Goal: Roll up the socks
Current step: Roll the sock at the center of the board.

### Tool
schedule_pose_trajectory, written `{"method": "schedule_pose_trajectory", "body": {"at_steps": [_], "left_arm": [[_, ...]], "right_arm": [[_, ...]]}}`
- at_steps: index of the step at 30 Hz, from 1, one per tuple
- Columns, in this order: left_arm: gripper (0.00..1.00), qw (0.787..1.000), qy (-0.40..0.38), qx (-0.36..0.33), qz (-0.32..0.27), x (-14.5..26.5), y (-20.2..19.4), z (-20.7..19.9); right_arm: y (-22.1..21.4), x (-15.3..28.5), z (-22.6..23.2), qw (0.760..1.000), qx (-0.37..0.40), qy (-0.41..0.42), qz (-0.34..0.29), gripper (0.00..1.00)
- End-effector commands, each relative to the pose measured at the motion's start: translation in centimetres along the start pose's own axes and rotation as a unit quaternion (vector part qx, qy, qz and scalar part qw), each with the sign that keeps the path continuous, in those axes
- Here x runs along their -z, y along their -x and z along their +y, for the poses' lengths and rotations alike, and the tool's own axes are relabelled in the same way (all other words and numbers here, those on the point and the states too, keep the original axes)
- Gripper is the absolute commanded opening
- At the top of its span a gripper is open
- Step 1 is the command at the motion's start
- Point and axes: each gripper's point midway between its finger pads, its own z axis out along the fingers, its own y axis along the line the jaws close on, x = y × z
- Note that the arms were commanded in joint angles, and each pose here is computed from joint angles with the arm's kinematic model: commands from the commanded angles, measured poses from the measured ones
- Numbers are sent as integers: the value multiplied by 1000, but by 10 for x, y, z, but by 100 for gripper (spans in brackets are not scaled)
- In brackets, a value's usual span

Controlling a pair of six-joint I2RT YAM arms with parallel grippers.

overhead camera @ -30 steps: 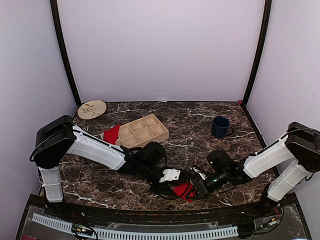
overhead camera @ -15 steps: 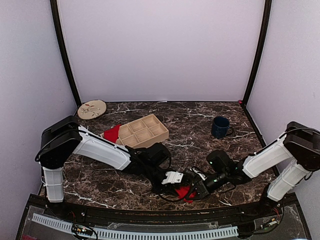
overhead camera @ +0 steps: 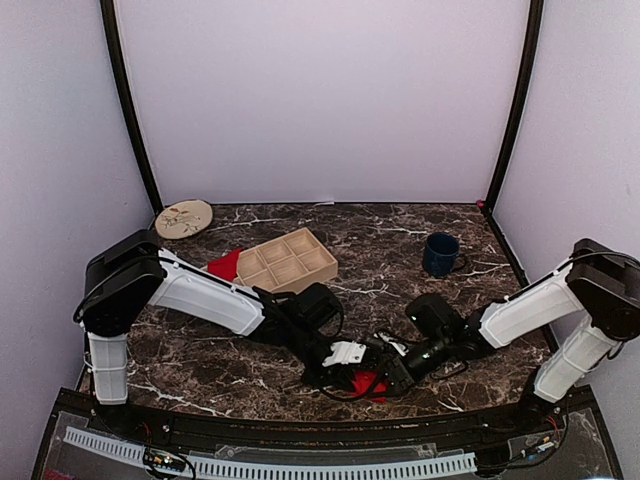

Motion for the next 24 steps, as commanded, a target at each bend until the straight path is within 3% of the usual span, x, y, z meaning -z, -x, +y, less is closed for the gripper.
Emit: {"method": "schedule_pose_trajectory", "body": {"at_steps": [1,14,24], "left_arm": [[0,995,-35,68,59,0,-39,-16],[0,975,-105,186,53,6,-31,-7],[0,949,-164,268,35,5,-22,0]], "right_arm": [[15,9,-4,999,19,-32,-28,37],[23,44,-14,986,43,-123,-100,42],[22,57,-1,958,134,-202,-156,42]]}}
